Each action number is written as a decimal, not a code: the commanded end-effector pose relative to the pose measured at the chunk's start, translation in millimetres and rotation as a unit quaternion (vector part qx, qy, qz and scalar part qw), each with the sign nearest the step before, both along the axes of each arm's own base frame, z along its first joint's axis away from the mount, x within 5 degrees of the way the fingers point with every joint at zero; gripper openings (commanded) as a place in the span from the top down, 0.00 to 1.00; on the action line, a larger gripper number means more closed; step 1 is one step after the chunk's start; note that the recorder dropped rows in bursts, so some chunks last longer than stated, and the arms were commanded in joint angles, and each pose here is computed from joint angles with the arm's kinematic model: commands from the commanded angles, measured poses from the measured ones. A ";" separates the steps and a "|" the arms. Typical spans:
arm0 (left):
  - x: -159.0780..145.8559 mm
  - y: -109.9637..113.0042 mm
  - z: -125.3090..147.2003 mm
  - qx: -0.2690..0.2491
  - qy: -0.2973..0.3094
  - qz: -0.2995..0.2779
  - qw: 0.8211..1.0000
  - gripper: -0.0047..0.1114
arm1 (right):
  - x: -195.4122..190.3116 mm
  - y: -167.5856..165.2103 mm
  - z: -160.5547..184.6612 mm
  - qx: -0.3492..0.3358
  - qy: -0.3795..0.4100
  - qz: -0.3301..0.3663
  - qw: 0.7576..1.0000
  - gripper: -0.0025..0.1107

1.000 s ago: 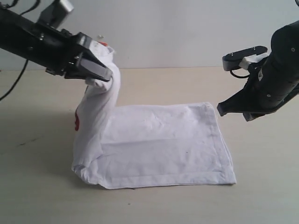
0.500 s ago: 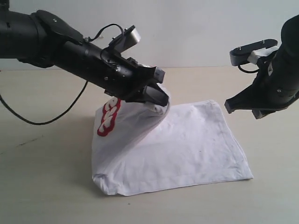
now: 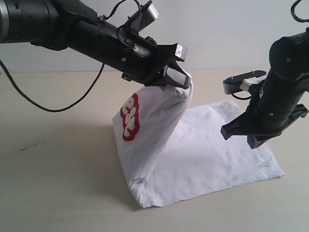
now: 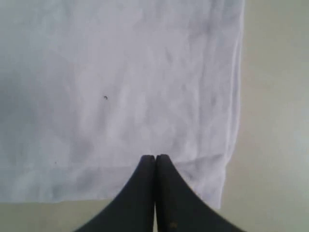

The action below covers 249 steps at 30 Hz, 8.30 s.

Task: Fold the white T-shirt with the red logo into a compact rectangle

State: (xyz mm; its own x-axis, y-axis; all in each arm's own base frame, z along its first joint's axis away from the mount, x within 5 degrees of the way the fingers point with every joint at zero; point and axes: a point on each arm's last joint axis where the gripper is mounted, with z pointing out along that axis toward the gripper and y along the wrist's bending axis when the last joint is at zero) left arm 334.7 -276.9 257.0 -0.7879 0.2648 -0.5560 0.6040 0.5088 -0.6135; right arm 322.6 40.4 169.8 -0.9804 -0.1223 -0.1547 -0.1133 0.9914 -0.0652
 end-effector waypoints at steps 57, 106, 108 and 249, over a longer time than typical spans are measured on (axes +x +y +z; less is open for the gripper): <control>-14.3 -62.6 -32.4 0.057 -0.026 -0.111 0.992 0.45 | 8.3 -40.7 34.1 -0.031 -0.123 -0.089 0.988 0.98; 42.4 9.8 -111.3 0.227 -0.014 0.013 0.974 0.69 | 13.4 2.1 -45.2 0.165 0.023 0.083 0.983 0.98; 46.2 9.2 -113.8 0.224 -0.028 0.024 0.974 0.69 | 11.7 2.6 -50.0 0.169 0.039 0.083 0.981 0.98; -154.7 195.1 -19.4 0.118 -0.205 0.318 0.918 0.96 | -100.0 3.1 82.4 0.085 -0.326 0.075 0.938 0.98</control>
State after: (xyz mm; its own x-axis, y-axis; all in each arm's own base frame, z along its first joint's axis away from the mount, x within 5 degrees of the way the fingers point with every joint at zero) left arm 188.5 -84.8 234.6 -0.5842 -0.0097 -0.8115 0.2909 0.9310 -0.2205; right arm 229.7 45.2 248.5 -0.6792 -0.1942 -0.7078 -0.2604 0.9654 -0.0150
